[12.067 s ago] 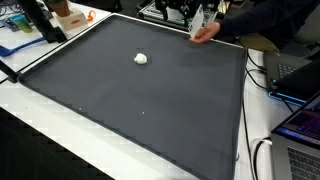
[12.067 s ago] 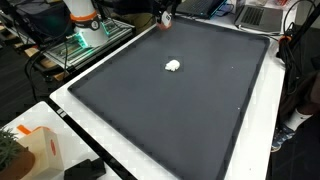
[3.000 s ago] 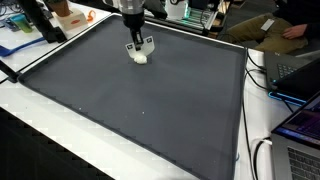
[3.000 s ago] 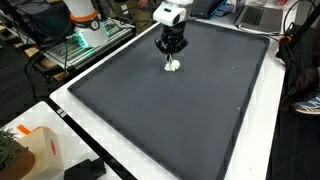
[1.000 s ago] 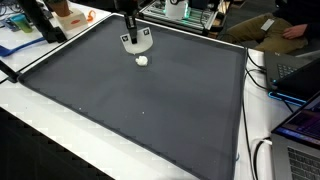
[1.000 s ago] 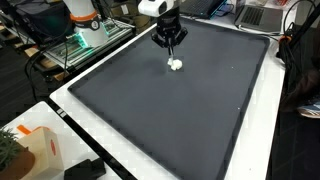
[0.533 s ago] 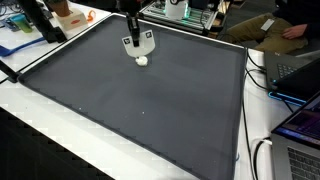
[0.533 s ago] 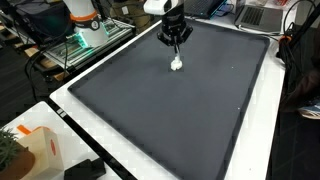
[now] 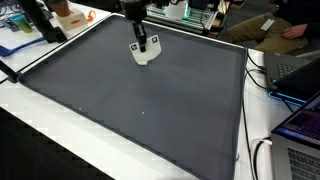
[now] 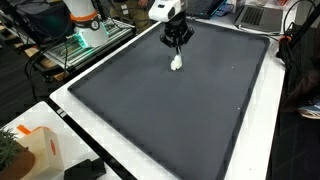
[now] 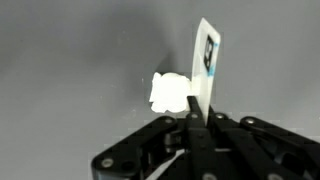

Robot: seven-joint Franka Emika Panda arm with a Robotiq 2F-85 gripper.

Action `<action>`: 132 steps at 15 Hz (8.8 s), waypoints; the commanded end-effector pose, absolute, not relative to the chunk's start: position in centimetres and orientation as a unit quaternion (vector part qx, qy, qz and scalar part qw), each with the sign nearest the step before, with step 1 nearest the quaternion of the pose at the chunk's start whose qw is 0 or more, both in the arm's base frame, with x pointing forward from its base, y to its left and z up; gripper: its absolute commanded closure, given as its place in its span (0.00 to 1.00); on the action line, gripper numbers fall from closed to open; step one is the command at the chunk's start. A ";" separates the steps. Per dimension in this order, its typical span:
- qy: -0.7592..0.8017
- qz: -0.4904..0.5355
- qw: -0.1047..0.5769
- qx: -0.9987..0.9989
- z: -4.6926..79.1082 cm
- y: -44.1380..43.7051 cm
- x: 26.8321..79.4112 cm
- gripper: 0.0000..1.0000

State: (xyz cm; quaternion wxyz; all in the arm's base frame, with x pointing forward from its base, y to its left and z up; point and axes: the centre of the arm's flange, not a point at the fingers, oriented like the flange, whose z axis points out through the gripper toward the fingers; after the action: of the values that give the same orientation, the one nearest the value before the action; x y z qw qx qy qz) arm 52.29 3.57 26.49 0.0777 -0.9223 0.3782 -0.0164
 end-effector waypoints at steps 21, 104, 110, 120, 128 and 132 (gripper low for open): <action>0.069 -0.162 0.083 -0.981 38.9 9.7 40.0 0.96; 0.028 -0.293 -0.019 -0.955 27.9 3.2 44.6 0.00; 0.022 -0.297 0.003 -0.955 28.0 4.1 46.1 0.00; -0.013 -0.260 0.033 -0.965 26.8 7.1 45.9 0.00; -0.001 -0.244 0.039 -0.969 27.6 6.4 45.7 0.00; 0.007 -0.242 0.033 -0.970 27.5 6.4 46.0 0.00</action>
State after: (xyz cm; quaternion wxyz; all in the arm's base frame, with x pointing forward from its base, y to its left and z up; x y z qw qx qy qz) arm 45.85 6.53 27.61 0.0399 -0.9687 0.0003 -0.2449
